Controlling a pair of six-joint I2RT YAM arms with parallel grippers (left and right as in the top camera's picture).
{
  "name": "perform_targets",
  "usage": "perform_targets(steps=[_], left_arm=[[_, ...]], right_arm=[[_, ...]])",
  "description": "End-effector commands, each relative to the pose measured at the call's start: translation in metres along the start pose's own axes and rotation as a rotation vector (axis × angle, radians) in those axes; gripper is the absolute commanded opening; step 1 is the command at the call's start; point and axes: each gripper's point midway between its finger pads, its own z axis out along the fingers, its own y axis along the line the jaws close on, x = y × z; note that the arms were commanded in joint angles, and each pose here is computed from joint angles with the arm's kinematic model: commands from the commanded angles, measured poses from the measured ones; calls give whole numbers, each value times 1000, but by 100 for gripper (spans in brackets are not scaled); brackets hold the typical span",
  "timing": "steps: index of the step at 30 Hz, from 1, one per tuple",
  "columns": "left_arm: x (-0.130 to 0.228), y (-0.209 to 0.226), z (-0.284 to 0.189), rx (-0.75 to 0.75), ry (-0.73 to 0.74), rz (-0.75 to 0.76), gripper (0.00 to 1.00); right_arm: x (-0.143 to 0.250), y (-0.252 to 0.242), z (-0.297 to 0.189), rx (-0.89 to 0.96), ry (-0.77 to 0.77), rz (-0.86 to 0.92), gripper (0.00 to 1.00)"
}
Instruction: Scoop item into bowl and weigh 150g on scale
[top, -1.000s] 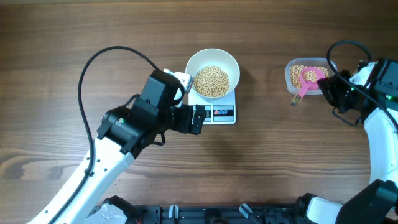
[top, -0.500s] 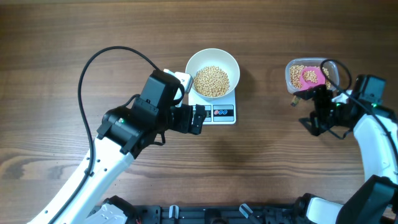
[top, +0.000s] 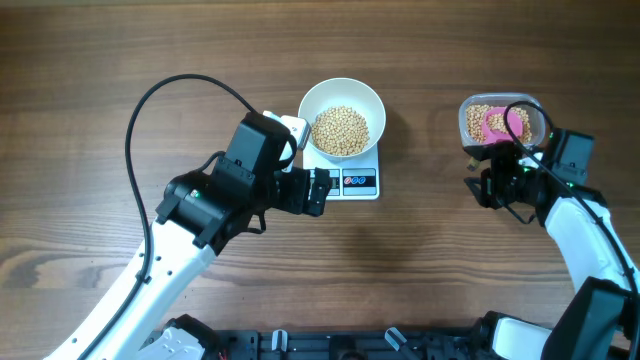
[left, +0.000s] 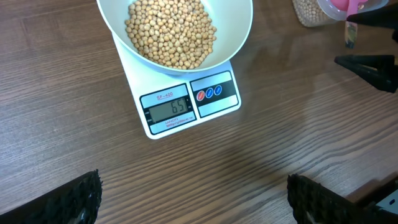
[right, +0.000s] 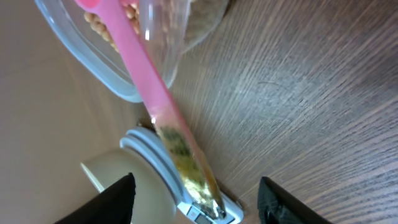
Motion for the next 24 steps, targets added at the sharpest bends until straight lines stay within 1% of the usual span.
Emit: perform_targets(steps=[1,7,9,11,12,24], left_arm=[[1,1,1,-7,0,24,100],[1,1,1,-7,0,24,100],[1,1,1,-7,0,24,100],[1,1,1,-7,0,24,100],[1,1,1,-7,0,24,100],[1,1,1,-7,0,24,100]], right_arm=[[-4,-9,2,54,-62,10,62],[-14,-6,2,54,-122,-15,60],[-18,-7,1,62,-143,-15,56],[-19,-6,1,55,-147,-20,49],[-19,-4,1,50,-149,-23,48],[-24,4,3,18,-164,-40,48]])
